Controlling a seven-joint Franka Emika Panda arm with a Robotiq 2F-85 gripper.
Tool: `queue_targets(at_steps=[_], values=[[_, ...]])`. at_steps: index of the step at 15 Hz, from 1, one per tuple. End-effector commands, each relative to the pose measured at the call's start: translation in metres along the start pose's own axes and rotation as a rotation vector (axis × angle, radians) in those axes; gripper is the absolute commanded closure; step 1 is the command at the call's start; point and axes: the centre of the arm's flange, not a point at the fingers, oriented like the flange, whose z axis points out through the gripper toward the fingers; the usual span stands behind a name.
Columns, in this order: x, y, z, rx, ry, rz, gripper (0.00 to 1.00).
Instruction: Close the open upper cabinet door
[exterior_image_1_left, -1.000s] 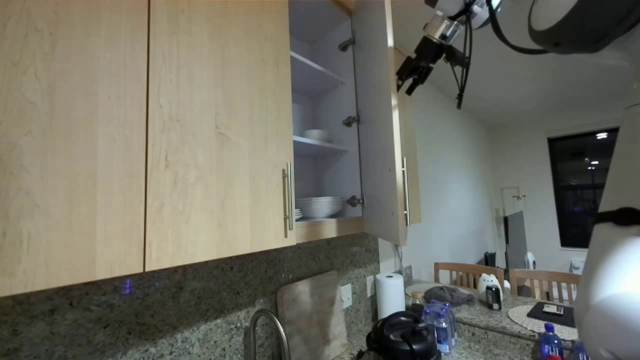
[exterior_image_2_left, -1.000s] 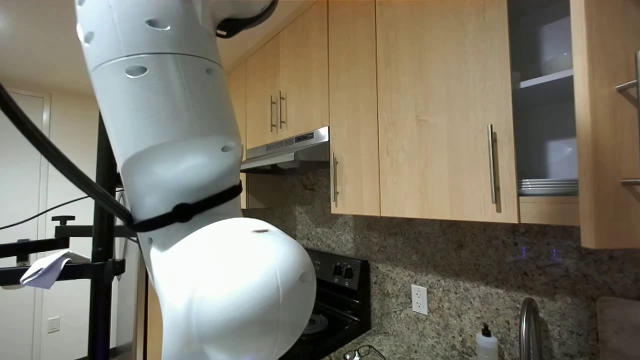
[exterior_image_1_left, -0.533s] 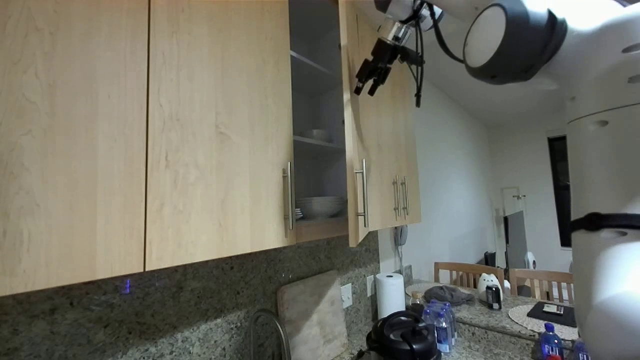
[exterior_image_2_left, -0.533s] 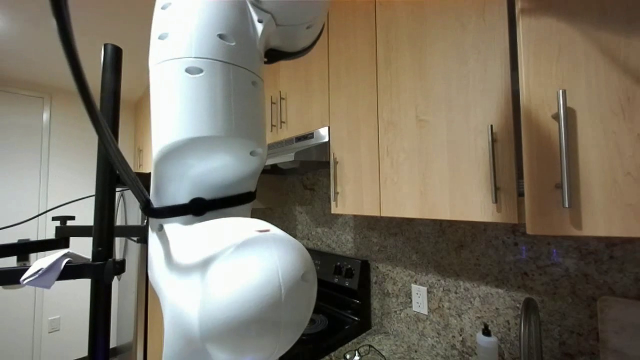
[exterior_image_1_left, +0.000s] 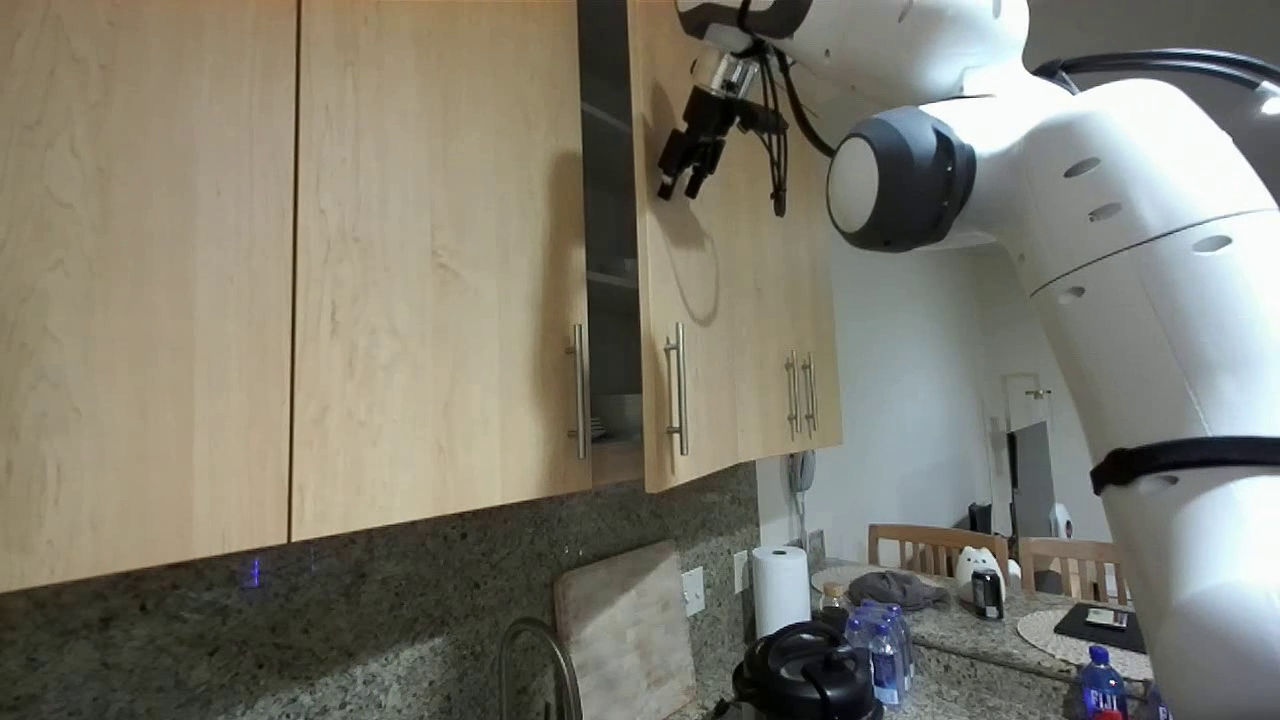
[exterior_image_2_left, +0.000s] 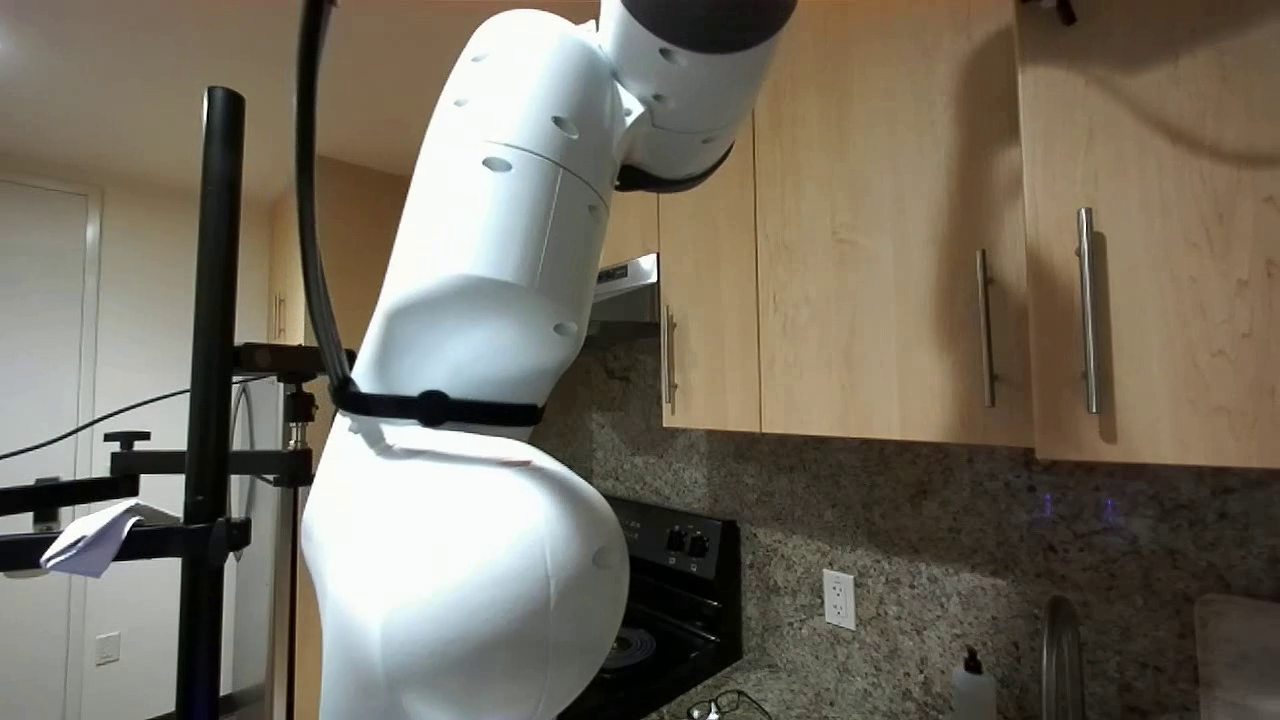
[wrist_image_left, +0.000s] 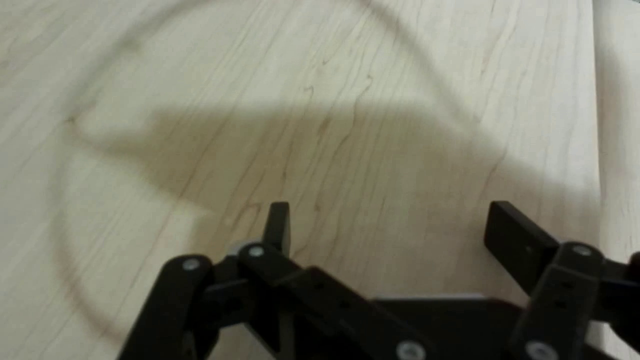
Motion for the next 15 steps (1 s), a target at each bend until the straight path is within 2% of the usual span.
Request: queue_targets(at_steps=[1, 3, 6, 12, 15], values=[[0.062, 0.027, -0.007, 0.01, -0.02, -0.022, 0.0], [0.056, 0.026, -0.004, 0.04, -0.046, -0.027, 0.0], [0.031, 0.026, 0.003, 0.109, -0.118, -0.008, 0.0], [-0.004, 0.008, 0.05, 0.309, -0.292, 0.02, 0.0], [-0.013, 0.001, 0.069, 0.367, -0.357, 0.055, 0.0]])
